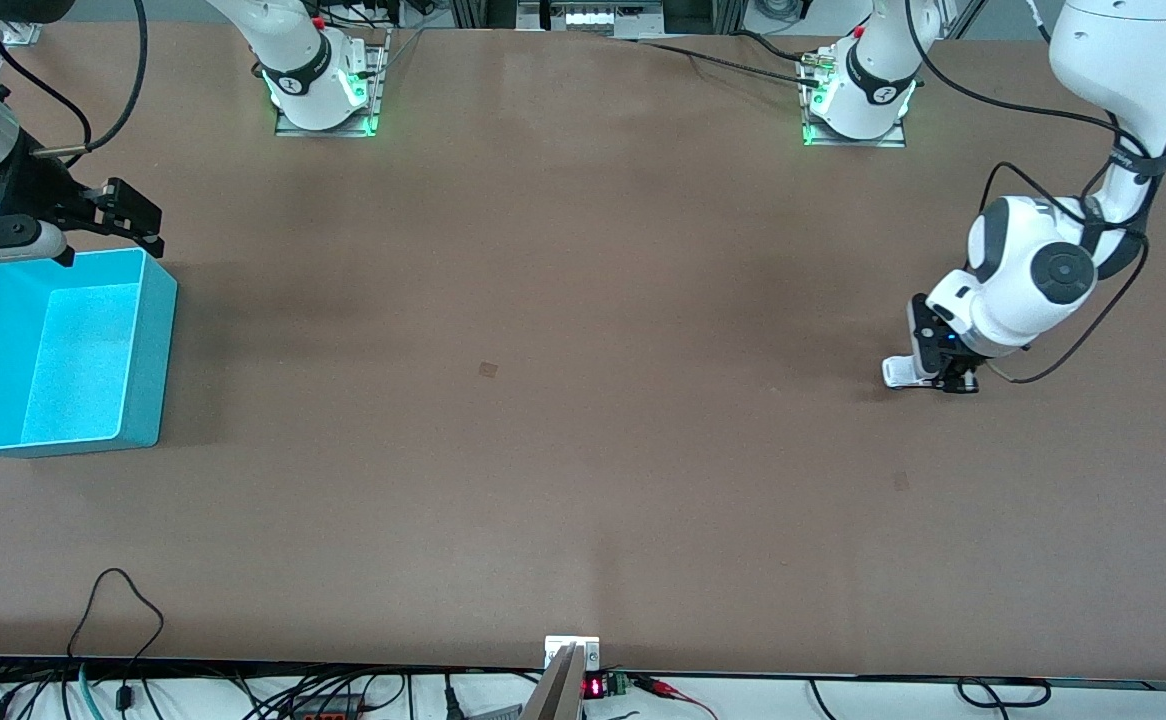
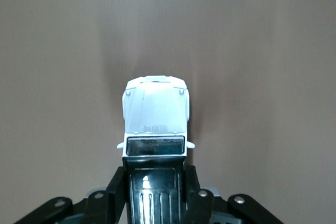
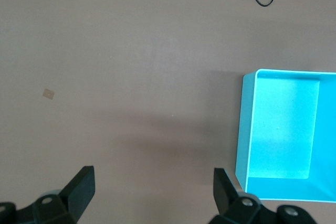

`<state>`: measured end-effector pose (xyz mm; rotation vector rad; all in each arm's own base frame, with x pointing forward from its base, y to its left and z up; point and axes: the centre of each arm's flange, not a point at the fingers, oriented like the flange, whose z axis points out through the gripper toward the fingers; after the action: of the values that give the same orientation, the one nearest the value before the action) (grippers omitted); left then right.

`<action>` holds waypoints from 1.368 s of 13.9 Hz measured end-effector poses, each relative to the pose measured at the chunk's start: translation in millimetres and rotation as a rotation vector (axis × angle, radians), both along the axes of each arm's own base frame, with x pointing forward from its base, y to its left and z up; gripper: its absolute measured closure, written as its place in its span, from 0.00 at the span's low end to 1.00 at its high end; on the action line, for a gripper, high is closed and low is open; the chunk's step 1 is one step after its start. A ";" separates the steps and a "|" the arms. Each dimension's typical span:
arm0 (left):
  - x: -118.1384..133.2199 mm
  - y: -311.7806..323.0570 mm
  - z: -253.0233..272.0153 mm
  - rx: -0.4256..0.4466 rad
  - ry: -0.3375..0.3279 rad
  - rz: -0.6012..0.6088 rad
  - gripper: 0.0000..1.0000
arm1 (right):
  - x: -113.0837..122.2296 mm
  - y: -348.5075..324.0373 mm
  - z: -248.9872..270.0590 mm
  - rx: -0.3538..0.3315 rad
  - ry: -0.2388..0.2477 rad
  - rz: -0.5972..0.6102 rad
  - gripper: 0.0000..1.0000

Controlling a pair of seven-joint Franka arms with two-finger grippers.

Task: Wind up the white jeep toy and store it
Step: 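Pull the jeep backward along the table with the left gripper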

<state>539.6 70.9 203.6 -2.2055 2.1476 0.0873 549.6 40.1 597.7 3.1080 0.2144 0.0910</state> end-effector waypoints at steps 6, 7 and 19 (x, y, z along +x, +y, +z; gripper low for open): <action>-3.6 98.0 -0.6 0.005 -0.004 -0.051 0.52 | 0.0 0.2 0.0 0.000 0.000 0.000 0.00; -3.5 105.3 -0.5 0.005 -0.005 -0.056 0.52 | 0.0 0.2 0.0 0.000 0.000 0.000 0.00; 12.5 116.4 -3.3 0.000 0.027 -0.075 0.00 | 0.0 0.2 0.0 0.000 0.000 0.000 0.00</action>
<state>552.2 187.3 200.3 -2.1330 2.2414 0.1148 549.6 40.3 597.7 3.1080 0.2150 0.0910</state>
